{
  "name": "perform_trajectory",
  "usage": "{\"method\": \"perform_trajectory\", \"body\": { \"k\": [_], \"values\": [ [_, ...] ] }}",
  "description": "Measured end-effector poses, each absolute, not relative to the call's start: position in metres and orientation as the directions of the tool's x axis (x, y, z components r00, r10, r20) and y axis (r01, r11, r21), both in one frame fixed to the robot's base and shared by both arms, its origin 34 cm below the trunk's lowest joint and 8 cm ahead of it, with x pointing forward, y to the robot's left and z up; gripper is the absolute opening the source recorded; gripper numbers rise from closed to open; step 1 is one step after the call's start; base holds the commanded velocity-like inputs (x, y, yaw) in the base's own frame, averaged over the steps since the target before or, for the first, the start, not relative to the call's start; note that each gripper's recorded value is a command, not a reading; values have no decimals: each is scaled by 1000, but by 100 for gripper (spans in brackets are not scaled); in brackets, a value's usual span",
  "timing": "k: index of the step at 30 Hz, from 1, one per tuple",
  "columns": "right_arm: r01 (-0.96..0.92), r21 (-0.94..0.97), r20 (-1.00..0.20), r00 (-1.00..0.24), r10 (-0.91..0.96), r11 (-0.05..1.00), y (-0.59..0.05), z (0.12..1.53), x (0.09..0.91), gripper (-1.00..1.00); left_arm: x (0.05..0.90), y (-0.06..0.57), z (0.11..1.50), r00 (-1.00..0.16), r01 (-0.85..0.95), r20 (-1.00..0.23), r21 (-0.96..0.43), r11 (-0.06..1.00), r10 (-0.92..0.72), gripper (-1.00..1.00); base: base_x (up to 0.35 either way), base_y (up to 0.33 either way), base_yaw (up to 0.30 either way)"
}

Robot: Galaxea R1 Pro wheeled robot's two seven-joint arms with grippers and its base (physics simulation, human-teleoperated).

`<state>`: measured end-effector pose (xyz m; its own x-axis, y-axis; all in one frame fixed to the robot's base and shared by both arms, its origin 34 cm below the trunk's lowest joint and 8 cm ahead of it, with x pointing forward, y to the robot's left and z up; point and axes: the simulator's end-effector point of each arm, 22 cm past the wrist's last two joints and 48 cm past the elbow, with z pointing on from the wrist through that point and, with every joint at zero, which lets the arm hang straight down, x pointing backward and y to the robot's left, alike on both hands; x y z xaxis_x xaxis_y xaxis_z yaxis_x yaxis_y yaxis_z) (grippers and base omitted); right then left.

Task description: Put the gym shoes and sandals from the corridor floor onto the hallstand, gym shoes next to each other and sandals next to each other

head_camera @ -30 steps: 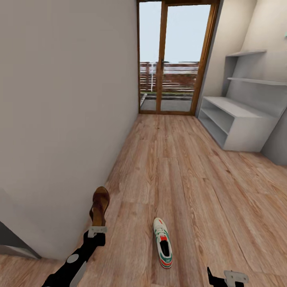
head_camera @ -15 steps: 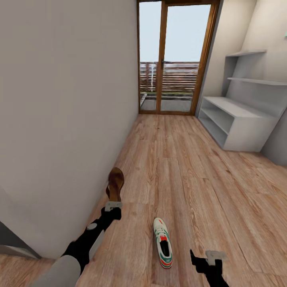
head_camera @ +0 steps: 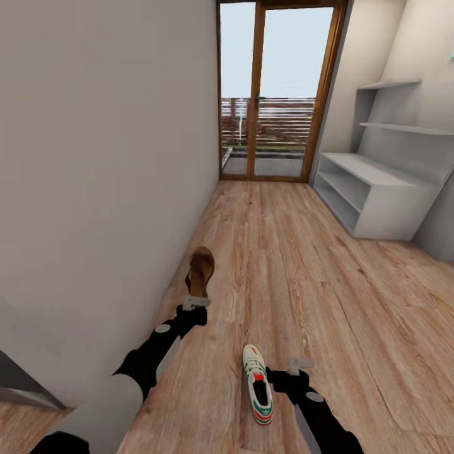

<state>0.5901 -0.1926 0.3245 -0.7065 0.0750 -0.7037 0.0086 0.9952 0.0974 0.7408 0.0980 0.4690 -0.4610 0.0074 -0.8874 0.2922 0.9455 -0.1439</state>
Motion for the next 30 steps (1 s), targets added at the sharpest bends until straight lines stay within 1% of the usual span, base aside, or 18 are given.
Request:
{"method": "perform_trajectory", "body": {
  "k": [4, 6, 20, 26, 30],
  "values": [
    [9, 93, -704, -706, 72, 996, -197, 322, 590, 100, 742, 85, 478, -437, 327, -899, -127, 937, 30, -100, 0, 0, 0],
    [8, 93, -703, -708, 71, 996, -197, 317, 588, 100, 737, 82, 466, -472, 334, -881, -134, 933, 42, -100, 0, 0, 0],
    [11, 93, -673, -736, 71, 996, -196, 275, 573, 100, 724, 88, 412, -523, 332, -850, -137, 933, 61, -100, 0, 0, 0],
    [14, 92, -647, -759, 71, 996, -196, 258, 565, 100, 714, 71, 393, -548, 405, -833, -190, 895, 71, -100, 0, 0, 0],
    [16, 92, -630, -774, 71, 996, -196, 247, 559, 100, 707, 67, 378, -565, 429, -820, -195, 882, 94, -100, 0, 0, 1]
  ]
}}
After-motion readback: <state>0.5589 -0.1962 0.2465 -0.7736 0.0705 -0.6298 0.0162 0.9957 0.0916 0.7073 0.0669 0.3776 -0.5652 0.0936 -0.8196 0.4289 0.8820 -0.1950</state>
